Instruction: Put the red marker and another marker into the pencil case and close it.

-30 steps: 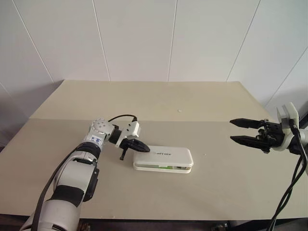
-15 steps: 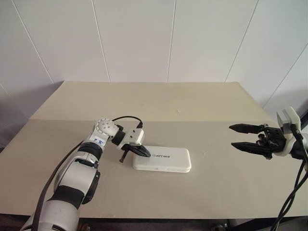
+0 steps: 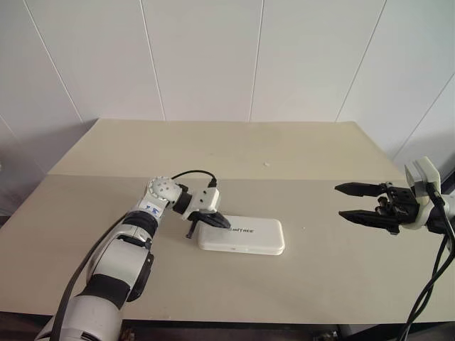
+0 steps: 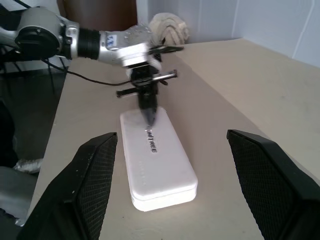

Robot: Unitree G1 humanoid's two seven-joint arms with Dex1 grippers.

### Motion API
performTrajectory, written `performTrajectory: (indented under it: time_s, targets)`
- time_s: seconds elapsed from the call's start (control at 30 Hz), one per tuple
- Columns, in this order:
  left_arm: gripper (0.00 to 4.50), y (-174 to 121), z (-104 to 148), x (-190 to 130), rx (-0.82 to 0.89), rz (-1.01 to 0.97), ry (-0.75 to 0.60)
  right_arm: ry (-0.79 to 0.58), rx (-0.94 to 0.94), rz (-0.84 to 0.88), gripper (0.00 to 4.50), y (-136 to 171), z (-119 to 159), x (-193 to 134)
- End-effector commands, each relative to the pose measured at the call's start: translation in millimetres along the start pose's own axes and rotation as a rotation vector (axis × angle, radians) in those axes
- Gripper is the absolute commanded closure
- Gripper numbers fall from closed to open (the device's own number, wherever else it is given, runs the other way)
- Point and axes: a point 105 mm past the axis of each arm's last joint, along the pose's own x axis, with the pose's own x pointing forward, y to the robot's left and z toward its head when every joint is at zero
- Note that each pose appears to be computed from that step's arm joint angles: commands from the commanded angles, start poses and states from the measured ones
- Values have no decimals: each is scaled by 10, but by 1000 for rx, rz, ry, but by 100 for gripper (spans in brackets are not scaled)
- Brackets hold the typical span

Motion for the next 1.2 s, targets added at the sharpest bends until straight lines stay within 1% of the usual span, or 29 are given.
performTrajectory:
  time_s: [0.03, 0.13, 0.27, 0.3, 0.37, 0.4, 0.47, 0.5, 0.57, 0.73, 0.8, 0.83, 0.87, 0.93, 1.07, 1.2]
  targets:
    - [445, 112, 177, -208, -14, 117, -177, -24, -11, 80, 0, 118, 37, -18]
    - [445, 107, 199, -319, -38, 152, -253, -30, -6, 75, 0, 119, 24, -16]
    - [445, 52, 259, -546, -74, 169, -401, -33, -2, 81, 0, 123, 22, 16]
    - [445, 34, 254, -586, -91, 165, -419, -33, -2, 81, 0, 121, 24, 21]
    - [445, -19, 191, -650, -127, 153, -406, -32, 3, 82, 0, 121, 25, 28]
    - [427, -47, 163, -685, -132, 152, -398, -30, 5, 83, 0, 120, 25, 30]
    - [388, -141, 109, -759, -133, 125, -367, -24, 8, 86, 0, 120, 25, 34]
    - [359, -205, 115, -837, -128, 108, -359, -19, 10, 89, 0, 117, 28, 39]
    - [290, -288, 151, -923, -125, 79, -360, -13, 12, 88, 0, 113, 34, 32]
    - [126, -392, 53, -1259, -152, 99, -246, 3, 7, 68, 0, 87, 41, -16]
    - [67, -421, 41, -1356, -155, 110, -223, 10, 5, 56, 0, 75, 32, -41]
    - [26, -441, 44, -1387, -155, 109, -218, 13, 4, 51, 0, 72, 28, -54]
    - [3, -463, 51, -1416, -154, 107, -215, 16, 4, 47, 0, 72, 24, -67]
    - [3, -514, 80, -1478, -150, 105, -220, 21, 2, 36, 0, 72, 20, -98]
    - [3, -580, 144, -1586, -176, 125, -293, 35, 2, 15, 0, 61, 8, -152]
    - [3, -682, 84, -1683, -212, 128, -246, 46, -5, -5, 0, 45, -6, -199]
